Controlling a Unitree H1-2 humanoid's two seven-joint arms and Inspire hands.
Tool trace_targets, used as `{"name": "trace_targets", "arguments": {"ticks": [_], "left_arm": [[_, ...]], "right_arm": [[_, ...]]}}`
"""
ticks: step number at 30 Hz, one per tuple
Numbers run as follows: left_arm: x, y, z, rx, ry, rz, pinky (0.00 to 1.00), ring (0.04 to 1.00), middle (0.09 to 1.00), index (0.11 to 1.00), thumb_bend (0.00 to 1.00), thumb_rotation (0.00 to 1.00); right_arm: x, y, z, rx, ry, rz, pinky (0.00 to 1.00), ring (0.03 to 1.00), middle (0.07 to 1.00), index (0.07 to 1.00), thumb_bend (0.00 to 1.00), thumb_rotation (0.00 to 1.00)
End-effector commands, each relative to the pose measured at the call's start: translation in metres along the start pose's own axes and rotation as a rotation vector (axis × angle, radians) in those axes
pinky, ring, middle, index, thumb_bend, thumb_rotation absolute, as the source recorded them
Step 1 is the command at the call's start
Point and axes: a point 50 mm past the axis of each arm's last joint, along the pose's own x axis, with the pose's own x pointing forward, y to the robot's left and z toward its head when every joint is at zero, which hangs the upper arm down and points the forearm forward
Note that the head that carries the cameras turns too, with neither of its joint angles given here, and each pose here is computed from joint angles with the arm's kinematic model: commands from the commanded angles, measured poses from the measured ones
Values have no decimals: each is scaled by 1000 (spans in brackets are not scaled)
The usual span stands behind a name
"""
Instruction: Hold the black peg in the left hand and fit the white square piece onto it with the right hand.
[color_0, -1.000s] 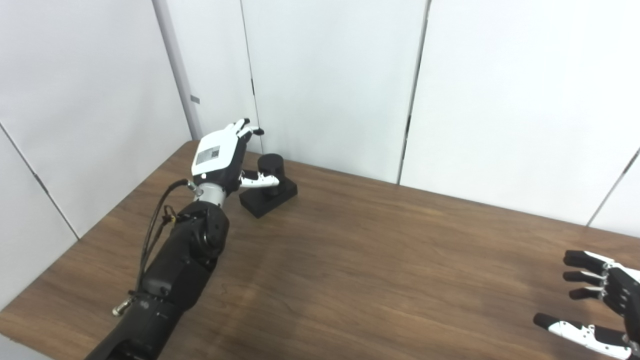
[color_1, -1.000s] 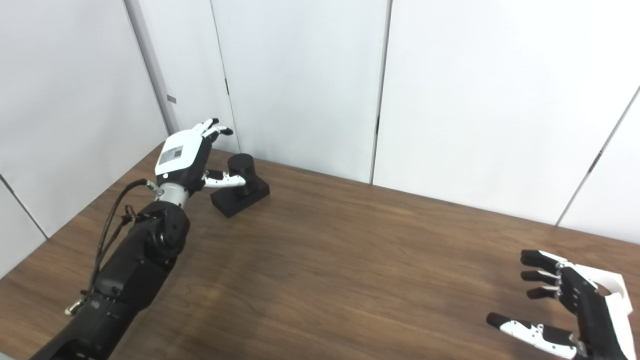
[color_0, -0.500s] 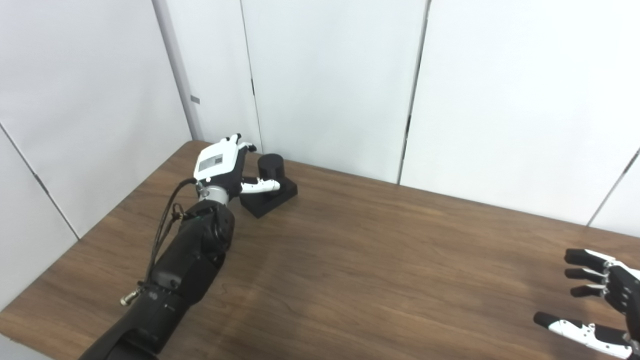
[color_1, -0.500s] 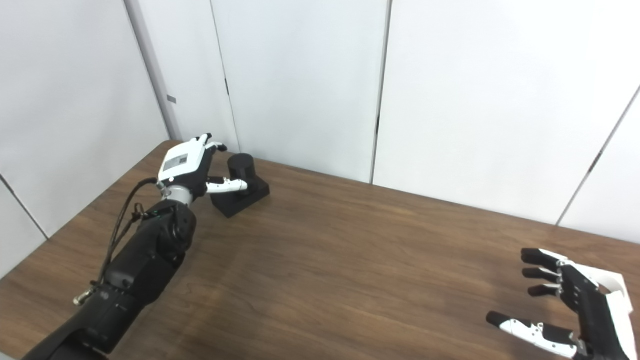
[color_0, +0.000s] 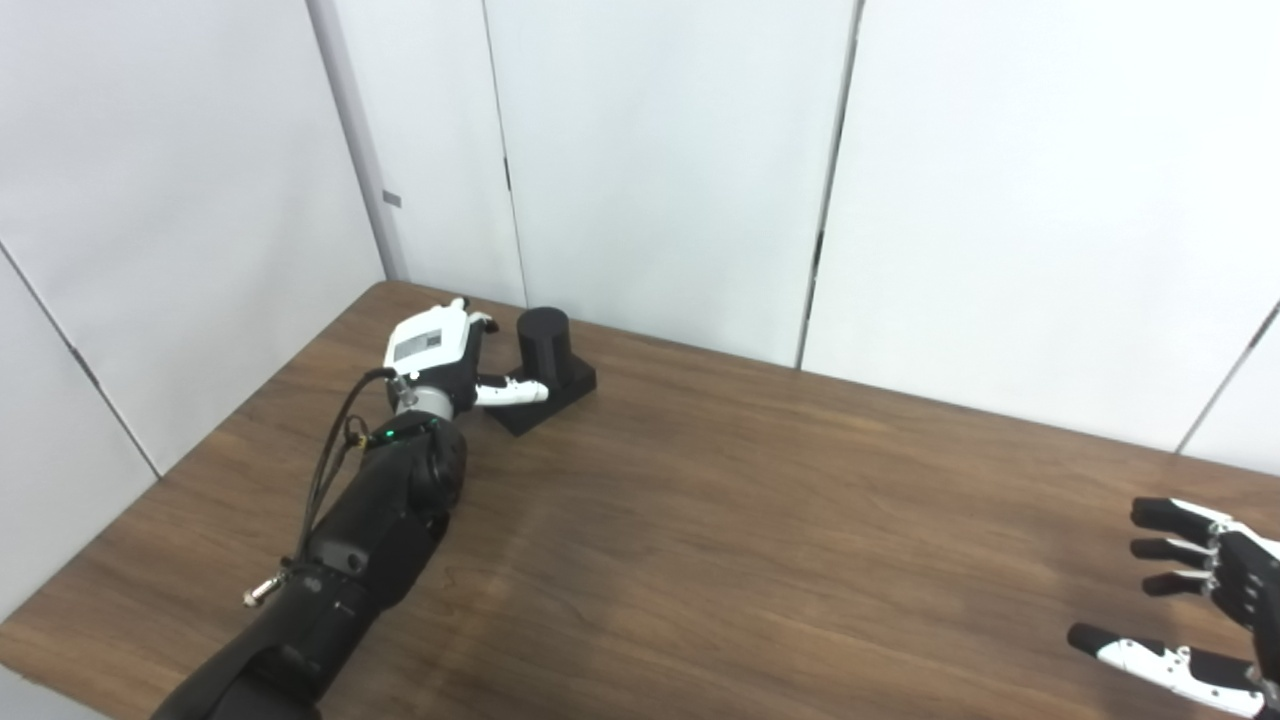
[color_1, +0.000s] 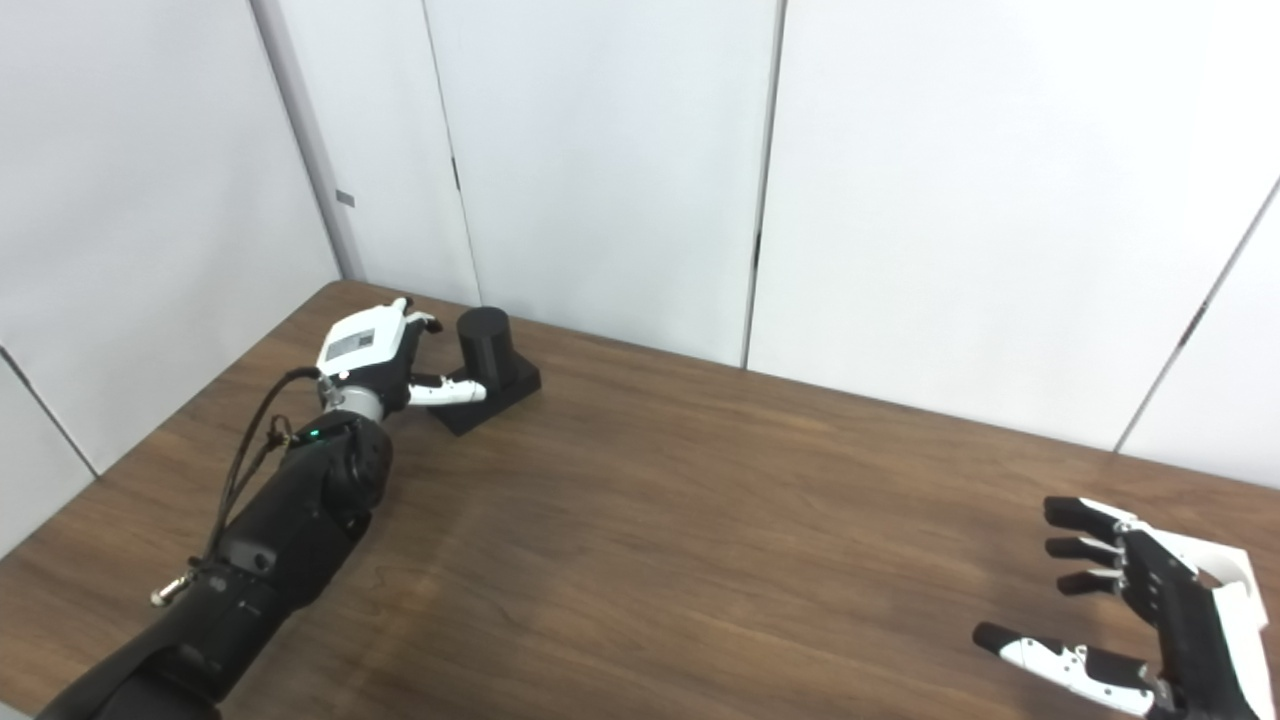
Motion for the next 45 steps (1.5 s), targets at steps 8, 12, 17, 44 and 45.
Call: {"name": "trace_targets", "arguments": {"ticks": [8,12,17,44,45], "left_arm": [[22,28,11,31,-5,36,905,1000,1000,841,1000,611],[23,24,11,34,-5,15,907,1000,1000,839,1000,589],[21,20,15,23,-19,3,937,1000,1000,830,1000,591],[17,7,-7,11,-36,-34,688,880,877,648,862,338],[17,6,-8,12,-35,-34,682,877,873,643,854,332]], "right_arm": [[7,-7,15,-2,-71,-38,554,680,735,714,576,0],[7,-6,15,-3,-65,-41,551,683,746,717,577,0],[6,-6,14,-11,-75,-46,509,660,765,725,570,0],[4,-12,16,-6,-104,-58,482,659,784,712,548,0],[4,-12,15,-6,-106,-58,485,662,785,714,546,0]]}}
